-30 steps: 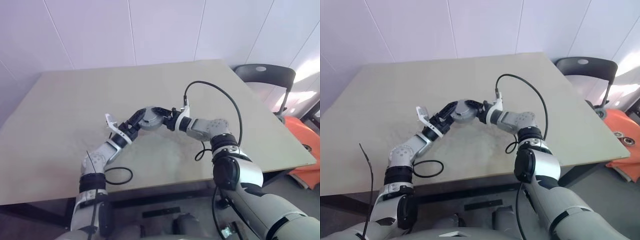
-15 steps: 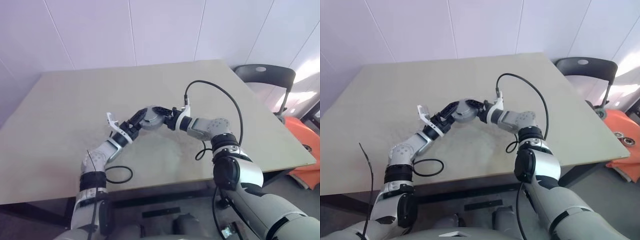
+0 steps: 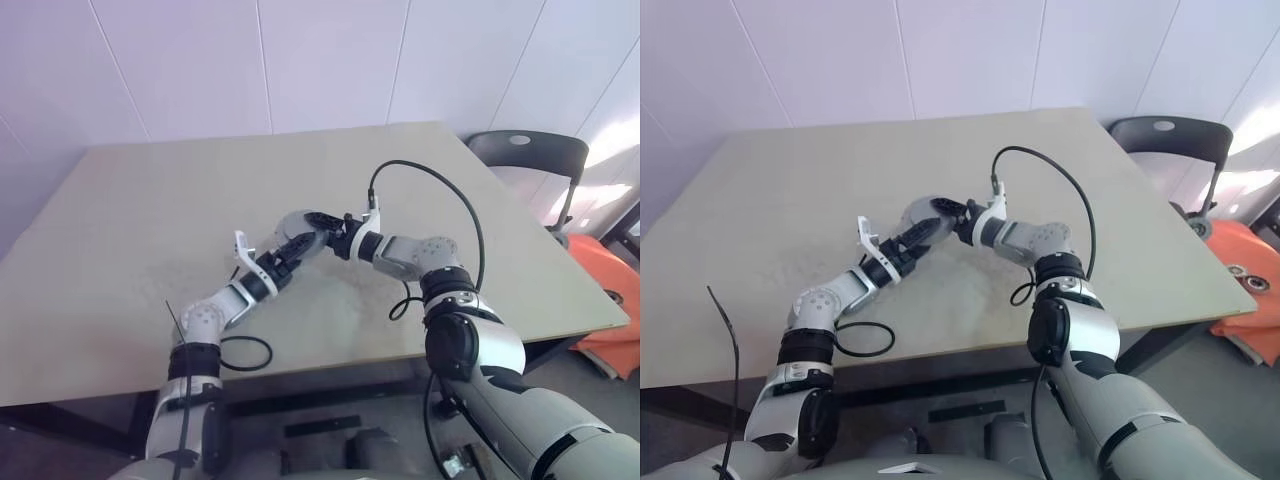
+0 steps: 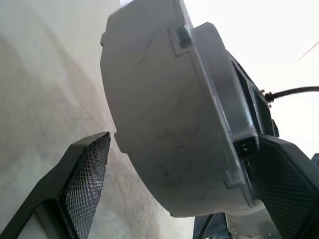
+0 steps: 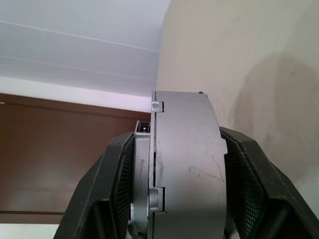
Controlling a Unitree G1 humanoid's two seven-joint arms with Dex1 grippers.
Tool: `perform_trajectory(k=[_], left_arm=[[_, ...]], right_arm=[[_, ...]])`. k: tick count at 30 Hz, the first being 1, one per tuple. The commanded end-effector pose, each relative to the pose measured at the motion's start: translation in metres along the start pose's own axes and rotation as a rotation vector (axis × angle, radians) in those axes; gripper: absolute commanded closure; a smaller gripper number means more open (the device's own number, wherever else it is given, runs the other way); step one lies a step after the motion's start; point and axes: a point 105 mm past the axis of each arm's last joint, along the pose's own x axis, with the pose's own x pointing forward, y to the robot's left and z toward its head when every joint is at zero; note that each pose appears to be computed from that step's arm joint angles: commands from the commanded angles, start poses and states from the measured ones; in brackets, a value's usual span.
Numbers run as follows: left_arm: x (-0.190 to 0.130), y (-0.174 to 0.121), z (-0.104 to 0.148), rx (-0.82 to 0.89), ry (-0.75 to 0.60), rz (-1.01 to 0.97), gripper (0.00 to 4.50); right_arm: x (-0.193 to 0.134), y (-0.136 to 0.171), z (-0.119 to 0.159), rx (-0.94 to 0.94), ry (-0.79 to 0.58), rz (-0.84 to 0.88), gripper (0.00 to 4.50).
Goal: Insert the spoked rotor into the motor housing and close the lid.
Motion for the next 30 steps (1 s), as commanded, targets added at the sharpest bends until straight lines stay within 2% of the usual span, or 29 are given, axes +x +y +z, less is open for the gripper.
perform_trajectory(k=[1,4,14,20,28,30], left_arm=[[-0.002,-0.012,0.034,0.004,-0.138,-0.046,0.03],[-0.001,-0.014,0.038,-0.01,-0.159,-0.056,0.03],[0.005,-0.016,0.015,-0.011,-0.044,-0.078,0.03],[0.008,-0.005,0.022,-0.01,-0.085,-0.016,0.03],[0.01,-0.004,0.018,0.009,-0.057,-0.012,0.03],[0.01,-0.003,0.017,0.014,-0.053,-0.005,0.41]], right_arm=[[0.0,0.027,0.014,-0.05,-0.033,0.086,2.28],[0.001,0.028,0.014,-0.053,-0.031,0.086,2.28],[0.001,0.026,0.014,-0.058,-0.035,0.078,2.28],[0.0,0.026,0.014,-0.059,-0.035,0.078,2.28],[-0.001,0.025,0.015,-0.062,-0.035,0.074,2.28],[-0.001,0.025,0.015,-0.062,-0.036,0.072,2.28]])
